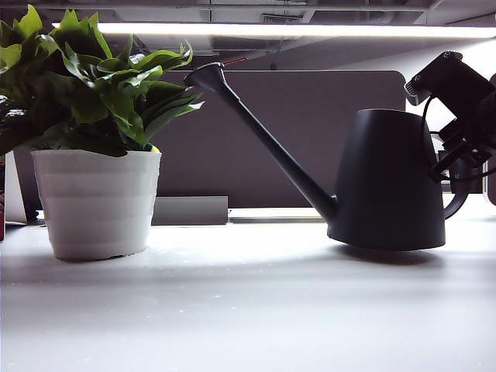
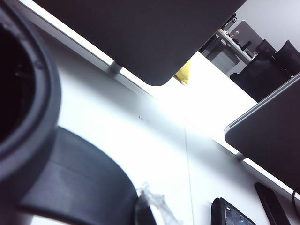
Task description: Pick up the watering can from the table, water the potted plant, and put the can back.
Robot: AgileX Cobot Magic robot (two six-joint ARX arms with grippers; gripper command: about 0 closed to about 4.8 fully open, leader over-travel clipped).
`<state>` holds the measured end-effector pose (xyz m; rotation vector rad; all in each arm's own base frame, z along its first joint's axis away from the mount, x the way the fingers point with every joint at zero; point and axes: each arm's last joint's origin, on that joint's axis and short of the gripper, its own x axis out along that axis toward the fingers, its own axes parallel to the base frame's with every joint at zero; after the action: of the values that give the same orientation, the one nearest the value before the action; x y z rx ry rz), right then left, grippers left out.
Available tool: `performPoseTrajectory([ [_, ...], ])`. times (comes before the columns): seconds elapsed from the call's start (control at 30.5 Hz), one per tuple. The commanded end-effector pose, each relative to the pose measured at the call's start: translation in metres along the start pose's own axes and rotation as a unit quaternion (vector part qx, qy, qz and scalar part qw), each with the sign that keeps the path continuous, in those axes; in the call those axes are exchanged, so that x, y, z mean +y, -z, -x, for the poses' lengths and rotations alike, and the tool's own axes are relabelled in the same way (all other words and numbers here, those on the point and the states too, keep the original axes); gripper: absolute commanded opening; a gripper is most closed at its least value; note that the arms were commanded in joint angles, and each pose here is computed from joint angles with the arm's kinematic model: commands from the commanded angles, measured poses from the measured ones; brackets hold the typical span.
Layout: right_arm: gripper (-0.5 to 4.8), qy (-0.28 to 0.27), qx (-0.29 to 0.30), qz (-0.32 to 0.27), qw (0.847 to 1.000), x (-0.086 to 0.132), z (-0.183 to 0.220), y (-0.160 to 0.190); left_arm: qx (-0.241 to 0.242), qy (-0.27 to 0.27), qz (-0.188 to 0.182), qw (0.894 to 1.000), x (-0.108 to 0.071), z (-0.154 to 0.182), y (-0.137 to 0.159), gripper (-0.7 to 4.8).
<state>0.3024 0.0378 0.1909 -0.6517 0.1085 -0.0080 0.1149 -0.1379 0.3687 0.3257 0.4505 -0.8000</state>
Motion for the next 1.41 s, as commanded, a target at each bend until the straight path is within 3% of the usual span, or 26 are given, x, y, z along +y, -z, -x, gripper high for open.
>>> performPoseTrajectory([
  [0.03, 0.81, 0.036, -0.049, -0.030, 0.998, -0.011, 0.000, -0.014, -0.007, -0.002, -0.001, 1.000, 0.000, 0.001, -0.002, -0.06],
  [0.1, 1.27, 0.034, -0.047, -0.029, 0.998, -0.010, 0.000, -0.013, -0.007, -0.002, -0.001, 1.000, 0.000, 0.001, -0.002, -0.06],
  [0.52, 1.49, 0.040, -0.011, -0.026, 0.999, -0.009, 0.000, -0.009, -0.008, -0.002, 0.000, 1.000, 0.000, 0.001, -0.002, -0.06],
  [0.69, 1.51, 0.005, -0.014, -0.077, 0.997, -0.005, 0.000, -0.007, -0.008, -0.002, 0.003, 1.000, 0.000, 0.001, -0.002, -0.06],
  [0.88, 2.80, 0.005, -0.009, -0.085, 0.996, -0.005, 0.000, -0.006, -0.008, -0.002, 0.003, 1.000, 0.000, 0.001, -0.002, -0.06],
  [1.31, 2.85, -0.053, 0.093, -0.081, 0.991, 0.007, 0.004, 0.011, -0.009, -0.002, 0.003, 1.000, 0.000, 0.001, -0.002, -0.06],
  [1.41, 3.15, -0.055, 0.095, -0.080, 0.991, 0.004, 0.007, 0.007, -0.008, -0.002, 0.003, 1.000, 0.000, 0.001, -0.002, -0.06],
])
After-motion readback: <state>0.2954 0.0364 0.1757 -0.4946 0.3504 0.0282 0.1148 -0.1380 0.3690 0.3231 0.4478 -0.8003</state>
